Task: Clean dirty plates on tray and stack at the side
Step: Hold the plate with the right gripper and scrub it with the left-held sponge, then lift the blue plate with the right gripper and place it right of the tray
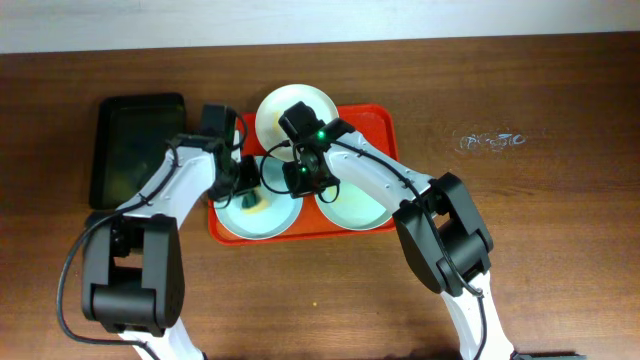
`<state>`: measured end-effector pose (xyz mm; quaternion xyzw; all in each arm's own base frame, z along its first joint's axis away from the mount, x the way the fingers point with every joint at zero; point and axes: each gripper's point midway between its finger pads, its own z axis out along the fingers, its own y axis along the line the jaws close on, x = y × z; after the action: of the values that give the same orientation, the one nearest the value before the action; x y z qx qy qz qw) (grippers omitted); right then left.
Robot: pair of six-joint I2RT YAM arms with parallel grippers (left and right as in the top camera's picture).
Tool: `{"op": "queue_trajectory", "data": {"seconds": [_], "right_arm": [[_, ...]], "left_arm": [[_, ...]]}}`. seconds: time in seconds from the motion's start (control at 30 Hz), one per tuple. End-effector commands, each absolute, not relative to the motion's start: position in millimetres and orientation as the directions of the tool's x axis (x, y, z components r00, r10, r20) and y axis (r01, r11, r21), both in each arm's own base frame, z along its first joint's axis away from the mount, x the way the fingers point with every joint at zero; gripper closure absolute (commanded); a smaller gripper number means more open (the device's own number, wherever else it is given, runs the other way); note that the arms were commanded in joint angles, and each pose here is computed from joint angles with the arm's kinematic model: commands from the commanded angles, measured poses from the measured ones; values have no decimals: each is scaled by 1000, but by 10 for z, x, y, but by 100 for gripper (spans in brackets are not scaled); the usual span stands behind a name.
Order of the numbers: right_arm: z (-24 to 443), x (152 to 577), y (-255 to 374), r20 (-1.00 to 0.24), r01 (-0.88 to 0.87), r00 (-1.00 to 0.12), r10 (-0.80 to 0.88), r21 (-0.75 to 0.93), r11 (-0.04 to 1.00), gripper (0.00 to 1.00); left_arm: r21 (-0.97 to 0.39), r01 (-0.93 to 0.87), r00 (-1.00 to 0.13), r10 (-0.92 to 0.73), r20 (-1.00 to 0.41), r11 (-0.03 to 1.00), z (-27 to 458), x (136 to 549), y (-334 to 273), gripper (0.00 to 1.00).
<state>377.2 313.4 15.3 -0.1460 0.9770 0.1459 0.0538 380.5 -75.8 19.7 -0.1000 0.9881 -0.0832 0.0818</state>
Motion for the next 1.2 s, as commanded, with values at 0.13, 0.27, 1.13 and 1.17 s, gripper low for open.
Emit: {"op": "queue_trajectory", "data": {"seconds": [0.13, 0.27, 1.13, 1.17], "right_arm": [[96, 3758, 3142, -135, -305, -951, -278, 268, 914, 96], [141, 3756, 3223, -140, -313, -949, -282, 310, 898, 96], [3314, 3624, 3263, -333, 128, -433, -838, -943, 308, 96], [3312, 3622, 3267, -333, 127, -432, -838, -942, 309, 96]], "left_arm": [[282, -242, -963, -195, -184, 928, 204, 3595, 62, 100], [266, -286, -937, -210, -281, 921, 582, 3760, 82, 100], [-60, -567, -724, -531, -441, 822, 1731, 3422, 890, 100], [-60, -567, -724, -531, -441, 822, 1731, 3422, 890, 100]]}}
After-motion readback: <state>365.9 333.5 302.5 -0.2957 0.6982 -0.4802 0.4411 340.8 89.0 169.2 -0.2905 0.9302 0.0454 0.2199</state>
